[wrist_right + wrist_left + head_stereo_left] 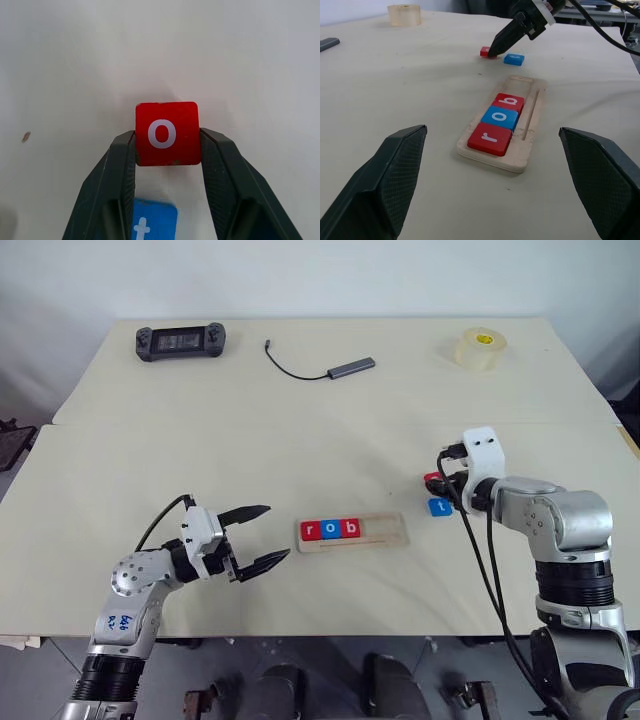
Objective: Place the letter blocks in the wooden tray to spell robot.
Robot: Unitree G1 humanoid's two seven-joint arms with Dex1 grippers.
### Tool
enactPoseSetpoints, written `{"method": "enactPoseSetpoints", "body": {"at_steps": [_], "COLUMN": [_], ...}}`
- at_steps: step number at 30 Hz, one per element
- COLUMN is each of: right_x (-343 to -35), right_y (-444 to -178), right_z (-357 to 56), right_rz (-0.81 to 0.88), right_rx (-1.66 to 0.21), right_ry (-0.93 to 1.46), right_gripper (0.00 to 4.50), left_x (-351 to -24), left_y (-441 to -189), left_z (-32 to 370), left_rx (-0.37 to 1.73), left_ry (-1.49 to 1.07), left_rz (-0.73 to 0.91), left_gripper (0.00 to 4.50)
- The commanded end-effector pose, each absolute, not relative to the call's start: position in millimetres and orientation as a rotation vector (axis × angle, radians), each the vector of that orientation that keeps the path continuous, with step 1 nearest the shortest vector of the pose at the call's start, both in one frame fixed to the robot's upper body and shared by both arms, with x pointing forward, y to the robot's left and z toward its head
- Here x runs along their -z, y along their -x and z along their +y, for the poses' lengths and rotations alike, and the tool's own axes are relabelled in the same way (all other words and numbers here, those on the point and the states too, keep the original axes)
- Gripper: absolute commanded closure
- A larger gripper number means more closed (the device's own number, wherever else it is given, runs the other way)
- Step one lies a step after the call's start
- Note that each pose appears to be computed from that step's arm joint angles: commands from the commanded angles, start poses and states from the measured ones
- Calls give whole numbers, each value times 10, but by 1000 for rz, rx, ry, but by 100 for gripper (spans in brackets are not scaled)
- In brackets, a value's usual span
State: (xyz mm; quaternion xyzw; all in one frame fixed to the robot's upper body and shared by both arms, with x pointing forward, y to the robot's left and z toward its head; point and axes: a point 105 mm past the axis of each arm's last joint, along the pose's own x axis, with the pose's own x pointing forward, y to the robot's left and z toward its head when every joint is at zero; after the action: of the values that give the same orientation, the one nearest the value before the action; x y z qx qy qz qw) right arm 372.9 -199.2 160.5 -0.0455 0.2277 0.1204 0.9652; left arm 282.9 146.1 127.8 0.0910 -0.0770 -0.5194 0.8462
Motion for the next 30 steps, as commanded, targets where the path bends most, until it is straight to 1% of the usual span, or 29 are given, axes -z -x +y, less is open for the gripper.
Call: {"method": "enactPoseSetpoints", "body": {"at_steps": [1, 3, 6, 9, 12, 15, 18, 19, 20, 22, 25, 27, 29, 30], "right_x": [-1881, -1880, -1800, -1605, -1449, -1322, -1278, -1278, -1278, -1311, -1394, -1495, -1585, -1646], "right_y": [-3568, -3424, -3220, -2984, -2819, -2730, -2731, -2739, -2740, -2729, -2711, -2713, -2715, -2736], "right_z": [-1977, -1984, -2006, -2018, -1973, -1903, -1872, -1859, -1848, -1832, -1926, -2003, -2022, -2028], "right_rz": [384, 401, 441, 477, 487, 507, 519, 519, 520, 518, 529, 520, 492, 452], "right_rx": [-268, -271, -250, -214, -201, -193, -185, -189, -200, -249, -307, -378, -481, -564], "right_ry": [111, 110, 94, 63, 42, 30, 25, 22, 19, 21, 64, 148, 241, 308], "right_gripper": [306, 306, 306, 306, 306, 306, 306, 230, 204, 136, 34, 34, 34, 34], "left_x": [-1367, -1383, -1383, -1355, -1343, -1344, -1339, -1340, -1345, -1355, -1353, -1349, -1354, -1361], "left_y": [-2844, -2860, -2875, -2875, -2878, -2889, -2890, -2893, -2894, -2897, -2874, -2838, -2812, -2798], "left_z": [1370, 1324, 1275, 1224, 1192, 1173, 1164, 1165, 1168, 1184, 1199, 1203, 1206, 1210], "left_rx": [1136, 1159, 1188, 1228, 1252, 1267, 1276, 1277, 1275, 1264, 1260, 1265, 1265, 1265], "left_ry": [-193, -186, -184, -170, -158, -151, -151, -151, -152, -152, -146, -144, -146, -151], "left_rz": [-206, -214, -217, -208, -203, -202, -198, -197, -198, -202, -200, -197, -199, -200], "left_gripper": [0, 0, 0, 0, 0, 0, 0, 0, 0, 0, 0, 0, 0, 0]}}
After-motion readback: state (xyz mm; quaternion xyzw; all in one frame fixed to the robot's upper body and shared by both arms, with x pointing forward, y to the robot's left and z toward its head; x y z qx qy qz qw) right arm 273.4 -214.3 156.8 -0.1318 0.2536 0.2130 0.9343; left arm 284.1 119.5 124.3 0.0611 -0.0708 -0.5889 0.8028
